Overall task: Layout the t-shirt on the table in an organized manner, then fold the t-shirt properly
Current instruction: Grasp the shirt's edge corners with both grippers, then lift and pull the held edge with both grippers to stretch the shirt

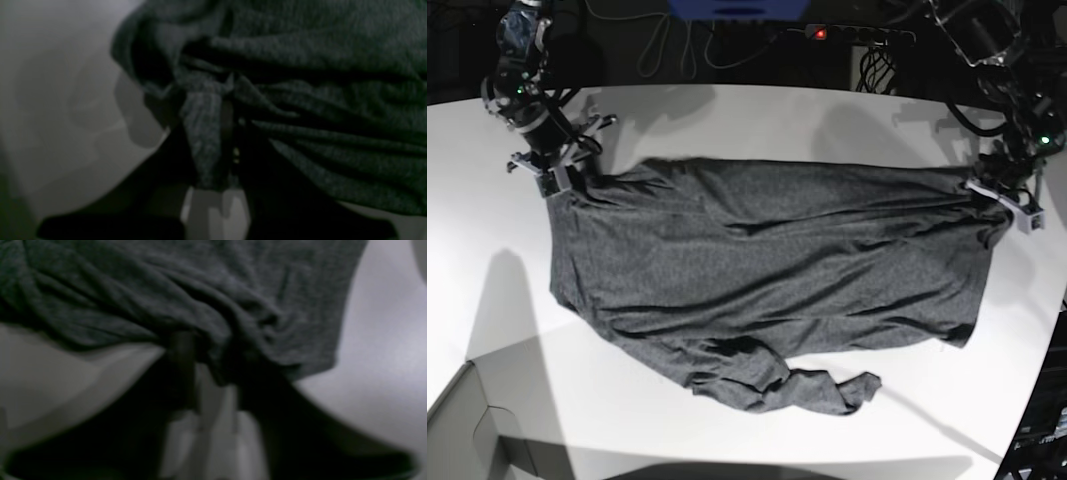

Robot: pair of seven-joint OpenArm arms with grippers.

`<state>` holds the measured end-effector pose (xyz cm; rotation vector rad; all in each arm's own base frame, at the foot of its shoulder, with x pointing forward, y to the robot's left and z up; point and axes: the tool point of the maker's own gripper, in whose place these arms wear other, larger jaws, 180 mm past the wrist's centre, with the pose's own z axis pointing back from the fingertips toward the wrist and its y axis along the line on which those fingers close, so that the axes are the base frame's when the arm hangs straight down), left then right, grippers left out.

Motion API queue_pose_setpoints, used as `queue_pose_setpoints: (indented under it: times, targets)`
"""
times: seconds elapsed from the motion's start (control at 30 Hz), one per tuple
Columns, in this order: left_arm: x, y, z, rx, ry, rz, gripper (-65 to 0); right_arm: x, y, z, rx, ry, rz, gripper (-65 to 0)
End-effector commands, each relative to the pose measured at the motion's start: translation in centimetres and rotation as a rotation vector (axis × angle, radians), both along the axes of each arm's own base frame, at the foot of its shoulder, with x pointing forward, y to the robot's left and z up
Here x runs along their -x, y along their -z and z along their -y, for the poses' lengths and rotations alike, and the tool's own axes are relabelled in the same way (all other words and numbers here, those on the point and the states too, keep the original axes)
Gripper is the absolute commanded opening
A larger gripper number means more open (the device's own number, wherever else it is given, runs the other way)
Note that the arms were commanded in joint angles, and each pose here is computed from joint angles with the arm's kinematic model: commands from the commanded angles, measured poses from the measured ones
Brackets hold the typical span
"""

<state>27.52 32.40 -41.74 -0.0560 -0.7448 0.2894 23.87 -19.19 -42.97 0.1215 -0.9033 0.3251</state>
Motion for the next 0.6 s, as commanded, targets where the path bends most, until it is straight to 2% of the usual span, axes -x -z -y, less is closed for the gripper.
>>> queue_pose_setpoints:
  times: [0.0,0.03,0.2,0.43,0.57]
  targets:
    - [-0.9,-1.4,-0.8,-0.024,-0.004,0.045,-65.0,0.4,-0.4,0.4,0.003,0.001,0.014,-61.2]
    - [-0.9,-1.4,-0.8,-0.024,-0.004,0.045,-65.0,0.8,-0.2,0.4,0.004,0.001,0.005,-65.0]
    - [-0.3,-1.0,-0.9,-0.028,-0.003,0.030,-65.0,3.7,0.3,0.1,0.012,-0.013,-0.040,-65.0]
    - [1.3,-2.1,-1.2,-0.087,0.016,0.031,-65.0,5.5,-1.5,0.0,0.050,-0.037,-0.025,-65.0]
    - [2.0,-2.8,-1.2,-0.120,0.029,0.033,-65.0,6.0,-2.7,1.4,0.087,-0.015,-0.007,-65.0]
